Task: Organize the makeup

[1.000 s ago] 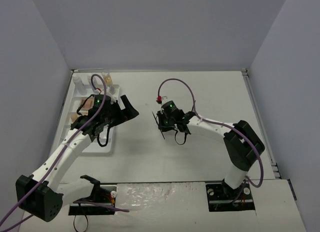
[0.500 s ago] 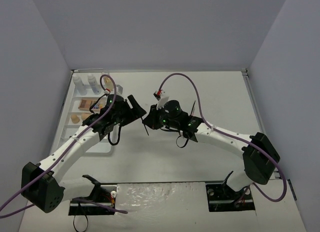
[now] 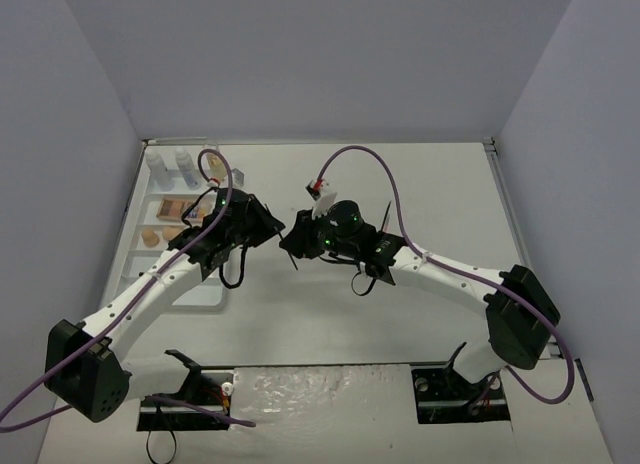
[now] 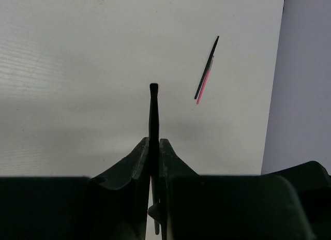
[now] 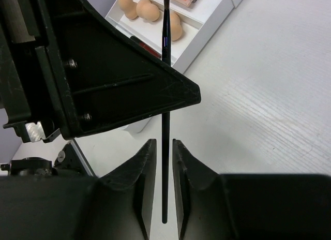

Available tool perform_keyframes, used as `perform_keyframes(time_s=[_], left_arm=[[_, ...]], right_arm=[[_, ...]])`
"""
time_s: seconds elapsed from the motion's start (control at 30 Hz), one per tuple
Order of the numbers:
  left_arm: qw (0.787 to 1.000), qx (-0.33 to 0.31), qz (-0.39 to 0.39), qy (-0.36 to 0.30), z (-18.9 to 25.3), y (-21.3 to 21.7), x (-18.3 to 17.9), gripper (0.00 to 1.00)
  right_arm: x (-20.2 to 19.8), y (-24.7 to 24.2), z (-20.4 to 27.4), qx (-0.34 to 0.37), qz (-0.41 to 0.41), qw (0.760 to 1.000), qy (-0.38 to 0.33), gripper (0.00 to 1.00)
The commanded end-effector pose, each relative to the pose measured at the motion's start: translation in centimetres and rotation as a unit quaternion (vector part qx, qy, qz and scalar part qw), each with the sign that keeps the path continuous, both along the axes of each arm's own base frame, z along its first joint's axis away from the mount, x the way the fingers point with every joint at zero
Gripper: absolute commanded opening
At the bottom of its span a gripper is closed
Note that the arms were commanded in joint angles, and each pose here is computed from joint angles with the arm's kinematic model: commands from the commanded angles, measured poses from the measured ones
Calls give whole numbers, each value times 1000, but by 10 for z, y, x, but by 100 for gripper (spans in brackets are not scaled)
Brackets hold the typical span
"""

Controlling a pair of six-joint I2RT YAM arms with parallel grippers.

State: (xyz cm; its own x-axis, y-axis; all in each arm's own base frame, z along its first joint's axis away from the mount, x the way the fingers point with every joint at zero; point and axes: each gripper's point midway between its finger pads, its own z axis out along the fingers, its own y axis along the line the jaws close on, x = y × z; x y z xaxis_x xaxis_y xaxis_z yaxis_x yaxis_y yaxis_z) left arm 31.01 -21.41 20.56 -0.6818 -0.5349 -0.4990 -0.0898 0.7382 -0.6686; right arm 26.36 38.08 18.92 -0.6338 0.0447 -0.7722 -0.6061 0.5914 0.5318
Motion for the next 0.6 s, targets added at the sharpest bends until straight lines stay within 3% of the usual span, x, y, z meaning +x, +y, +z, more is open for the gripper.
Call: perform_keyframes(time_s=[0.0,0.03,0.13,0.3,0.37,0.57], left_arm=[[999,-27,24,-29,19,-1,9,0],[999,-21,35,-27,16,4,9,0],[996,-10,85,-10,4,29,12,0],[977,-9,210,33,-29,107,4,0],[959,-2,279,56,-47,152,-12,0],[909,-3,407,94,-71,226,-54,0]], right_arm=[[4,-4,37,31,-10,999,-44,40],[6,-8,35,20,-16,999,-46,52],[15,-28,23,-25,-40,998,-47,75],[31,-72,-1,-79,-78,994,-21,88],[35,-94,-14,-104,-102,989,-5,91],[32,-128,-17,-127,-144,981,-5,99]])
